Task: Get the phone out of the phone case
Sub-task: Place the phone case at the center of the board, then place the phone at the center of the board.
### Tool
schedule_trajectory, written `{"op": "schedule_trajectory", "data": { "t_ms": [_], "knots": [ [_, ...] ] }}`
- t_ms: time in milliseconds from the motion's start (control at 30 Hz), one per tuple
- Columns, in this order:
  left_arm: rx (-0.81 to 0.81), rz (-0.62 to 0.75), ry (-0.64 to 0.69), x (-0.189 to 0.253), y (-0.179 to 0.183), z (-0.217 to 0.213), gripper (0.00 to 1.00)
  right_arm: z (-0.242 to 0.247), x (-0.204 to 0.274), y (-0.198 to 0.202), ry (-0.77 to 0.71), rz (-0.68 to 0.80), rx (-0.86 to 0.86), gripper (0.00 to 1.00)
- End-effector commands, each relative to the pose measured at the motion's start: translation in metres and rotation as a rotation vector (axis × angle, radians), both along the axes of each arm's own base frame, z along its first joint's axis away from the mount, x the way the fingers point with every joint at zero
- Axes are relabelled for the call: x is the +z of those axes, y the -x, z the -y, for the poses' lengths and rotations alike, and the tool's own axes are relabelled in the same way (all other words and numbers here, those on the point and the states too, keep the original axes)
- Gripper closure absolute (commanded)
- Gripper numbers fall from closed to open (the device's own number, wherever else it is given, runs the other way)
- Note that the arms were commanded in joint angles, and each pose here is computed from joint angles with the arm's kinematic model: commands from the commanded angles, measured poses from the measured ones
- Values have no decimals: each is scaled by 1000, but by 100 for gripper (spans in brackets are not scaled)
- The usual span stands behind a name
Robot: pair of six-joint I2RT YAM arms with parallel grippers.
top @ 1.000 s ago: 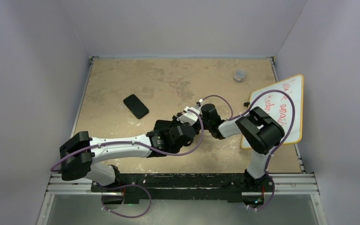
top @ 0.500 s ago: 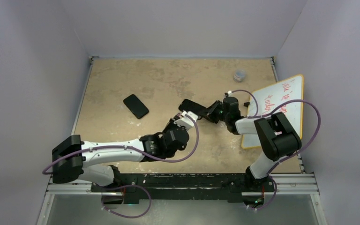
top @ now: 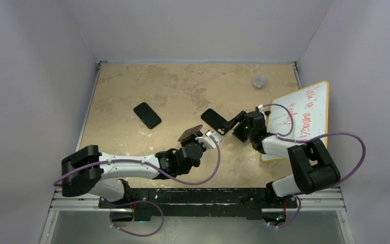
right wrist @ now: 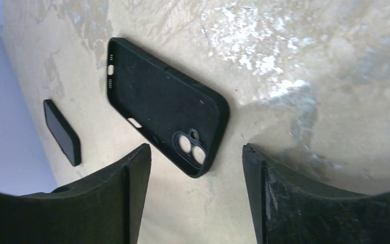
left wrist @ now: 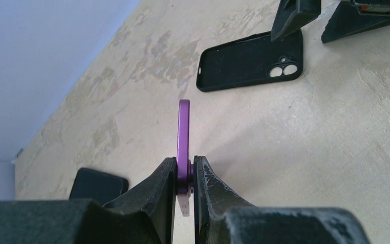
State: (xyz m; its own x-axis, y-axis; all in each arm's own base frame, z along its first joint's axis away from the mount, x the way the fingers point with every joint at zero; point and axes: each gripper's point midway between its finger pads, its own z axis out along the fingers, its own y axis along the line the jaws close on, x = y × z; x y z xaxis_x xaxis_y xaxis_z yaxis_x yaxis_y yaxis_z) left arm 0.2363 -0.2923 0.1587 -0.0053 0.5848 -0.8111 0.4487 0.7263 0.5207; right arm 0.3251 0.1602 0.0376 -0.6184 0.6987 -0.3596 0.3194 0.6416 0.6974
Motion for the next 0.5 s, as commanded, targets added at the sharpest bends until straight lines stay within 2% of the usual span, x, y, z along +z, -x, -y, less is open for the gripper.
{"op": "schedule_trajectory", "data": {
  "t_ms": [0, 167, 467],
  "knots": [
    [-65, 87, -17, 11, -6, 22, 100, 23, 1, 7, 120, 11, -37, 30],
    [-56, 101, -109, -4, -11, 25, 100, 29, 24, 13, 156, 87, -5, 27],
    [-154, 161, -275, -40, -19, 49, 100, 33, 78, 22, 169, 253, 33, 27]
  ]
}}
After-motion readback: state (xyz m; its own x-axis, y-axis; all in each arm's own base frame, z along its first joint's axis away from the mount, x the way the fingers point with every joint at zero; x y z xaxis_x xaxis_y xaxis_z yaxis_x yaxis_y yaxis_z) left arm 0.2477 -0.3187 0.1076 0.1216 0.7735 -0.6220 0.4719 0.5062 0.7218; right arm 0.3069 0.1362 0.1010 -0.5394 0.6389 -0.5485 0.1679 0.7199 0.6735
